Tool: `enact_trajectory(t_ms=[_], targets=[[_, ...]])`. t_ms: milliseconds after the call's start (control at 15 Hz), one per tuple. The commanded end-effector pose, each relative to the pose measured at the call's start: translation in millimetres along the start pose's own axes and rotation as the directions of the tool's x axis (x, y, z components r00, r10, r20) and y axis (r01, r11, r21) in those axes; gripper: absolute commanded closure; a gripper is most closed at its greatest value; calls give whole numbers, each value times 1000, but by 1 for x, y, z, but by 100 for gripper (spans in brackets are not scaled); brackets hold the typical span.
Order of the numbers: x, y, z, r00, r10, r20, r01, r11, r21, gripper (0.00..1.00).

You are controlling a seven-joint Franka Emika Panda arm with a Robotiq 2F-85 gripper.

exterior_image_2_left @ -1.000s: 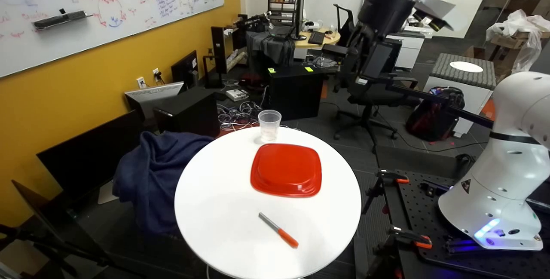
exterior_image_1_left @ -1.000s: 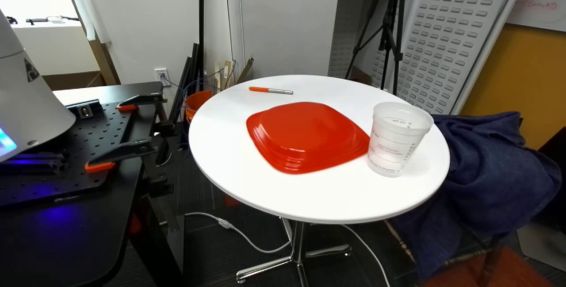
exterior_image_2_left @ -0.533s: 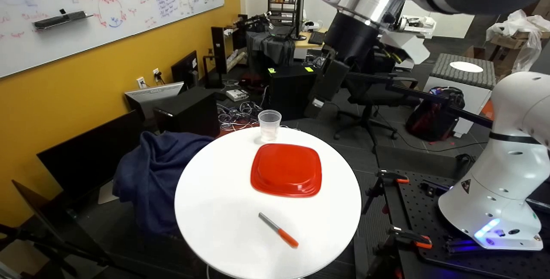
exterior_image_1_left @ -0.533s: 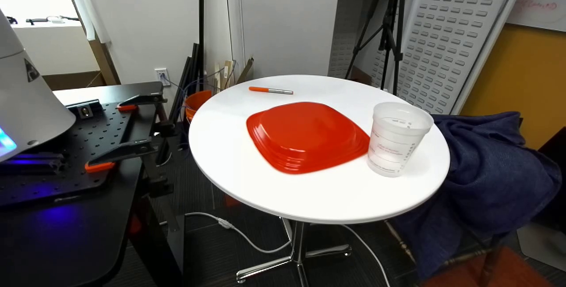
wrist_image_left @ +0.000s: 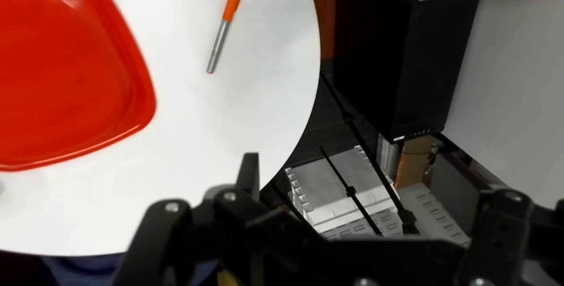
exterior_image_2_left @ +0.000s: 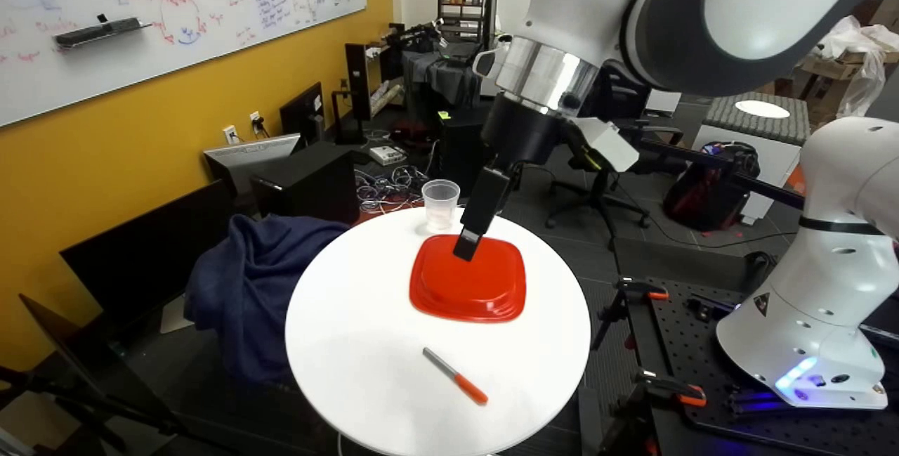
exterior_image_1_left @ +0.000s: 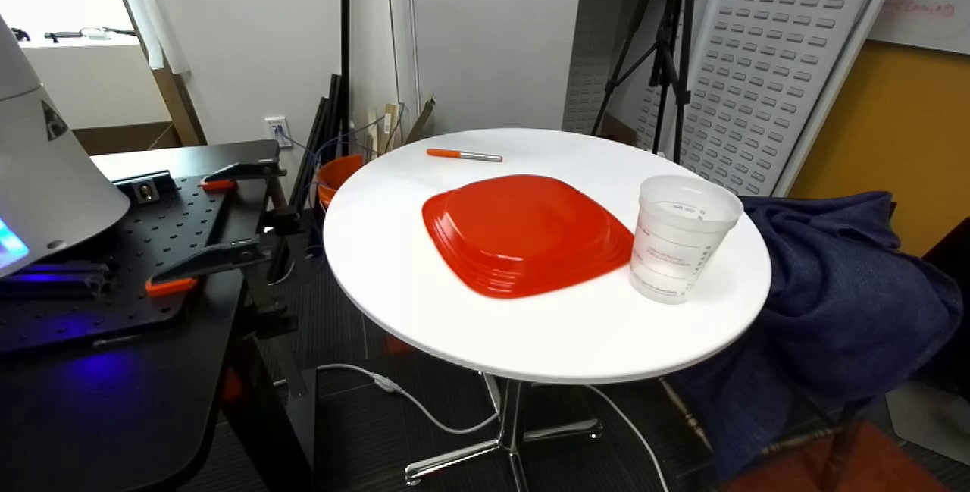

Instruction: Put the pen in the cup

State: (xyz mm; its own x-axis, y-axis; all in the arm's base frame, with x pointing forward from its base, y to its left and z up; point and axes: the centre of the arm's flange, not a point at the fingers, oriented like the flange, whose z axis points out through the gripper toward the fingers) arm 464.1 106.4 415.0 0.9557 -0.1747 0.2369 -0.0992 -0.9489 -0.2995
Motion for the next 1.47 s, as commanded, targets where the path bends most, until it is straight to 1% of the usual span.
enact_trajectory(t_ms=[0,133,467,800,1133,1400], targets=[[2,-2,7,1000,8,14,-8,1000,10,0],[4,-5,15,1000,14,27,-14,1000,15,0],[7,-6,14,1000,15,24,-15,1000,18,0],[11,10,31,996,89,7,-89,996,24,0],[18,22,61,986,164,14,-165,985,51,0],[19,34,94,970,238,45,-240,968,68,0]])
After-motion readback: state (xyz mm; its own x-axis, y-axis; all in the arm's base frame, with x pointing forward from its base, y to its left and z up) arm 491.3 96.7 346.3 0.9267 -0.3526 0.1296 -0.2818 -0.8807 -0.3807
